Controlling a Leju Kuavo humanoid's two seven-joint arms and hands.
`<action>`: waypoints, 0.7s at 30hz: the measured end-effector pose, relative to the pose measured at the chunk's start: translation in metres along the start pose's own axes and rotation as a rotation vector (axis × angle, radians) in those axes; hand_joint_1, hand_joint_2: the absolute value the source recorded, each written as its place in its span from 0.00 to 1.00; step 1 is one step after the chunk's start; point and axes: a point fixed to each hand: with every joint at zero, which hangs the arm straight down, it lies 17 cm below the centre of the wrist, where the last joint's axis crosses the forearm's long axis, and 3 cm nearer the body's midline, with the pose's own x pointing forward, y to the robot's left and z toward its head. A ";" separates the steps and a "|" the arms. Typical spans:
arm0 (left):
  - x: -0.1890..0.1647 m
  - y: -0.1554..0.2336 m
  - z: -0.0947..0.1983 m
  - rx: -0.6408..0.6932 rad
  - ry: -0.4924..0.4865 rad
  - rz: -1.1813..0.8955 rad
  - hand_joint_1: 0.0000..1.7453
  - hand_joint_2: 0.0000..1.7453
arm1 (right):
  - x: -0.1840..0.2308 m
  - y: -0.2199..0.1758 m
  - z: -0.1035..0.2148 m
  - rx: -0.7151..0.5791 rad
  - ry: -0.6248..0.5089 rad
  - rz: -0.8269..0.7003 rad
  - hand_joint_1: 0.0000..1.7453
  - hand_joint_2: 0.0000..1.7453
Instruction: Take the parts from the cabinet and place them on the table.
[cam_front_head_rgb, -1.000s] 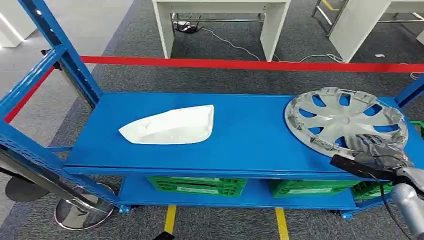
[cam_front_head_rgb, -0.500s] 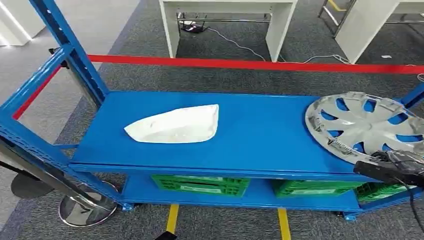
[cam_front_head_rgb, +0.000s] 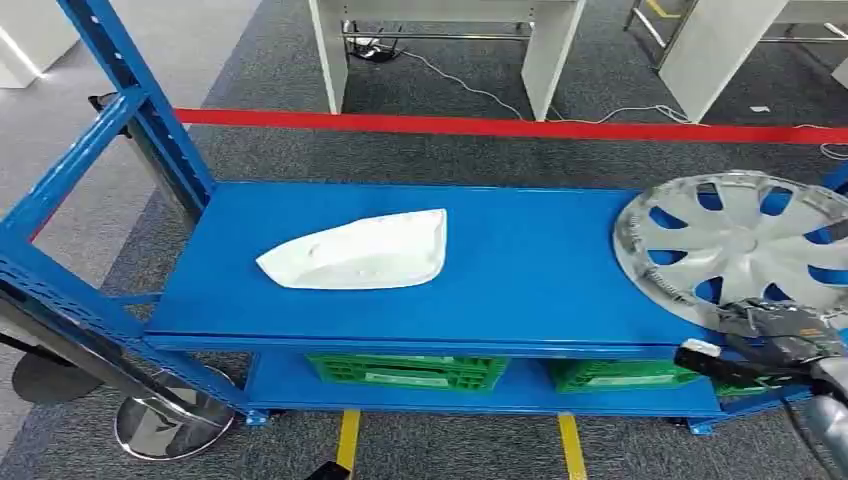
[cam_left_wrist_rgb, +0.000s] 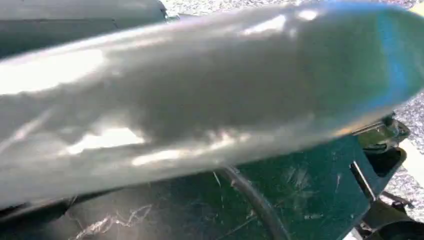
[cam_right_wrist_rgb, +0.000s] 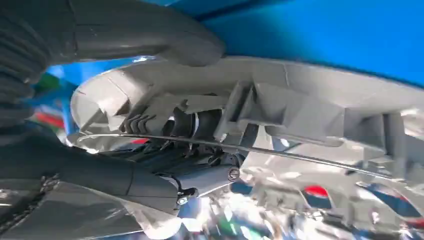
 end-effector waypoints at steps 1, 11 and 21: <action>0.001 -0.001 0.000 -0.001 -0.001 0.000 0.00 0.00 | 0.011 -0.001 0.002 -0.021 -0.019 0.013 1.00 1.00; 0.005 0.000 0.000 0.021 -0.016 0.021 0.00 0.00 | 0.105 -0.037 0.057 -0.305 -0.193 0.203 1.00 1.00; 0.007 0.010 -0.001 0.065 -0.046 0.031 0.00 0.00 | 0.137 -0.076 0.111 -0.478 -0.203 0.235 1.00 1.00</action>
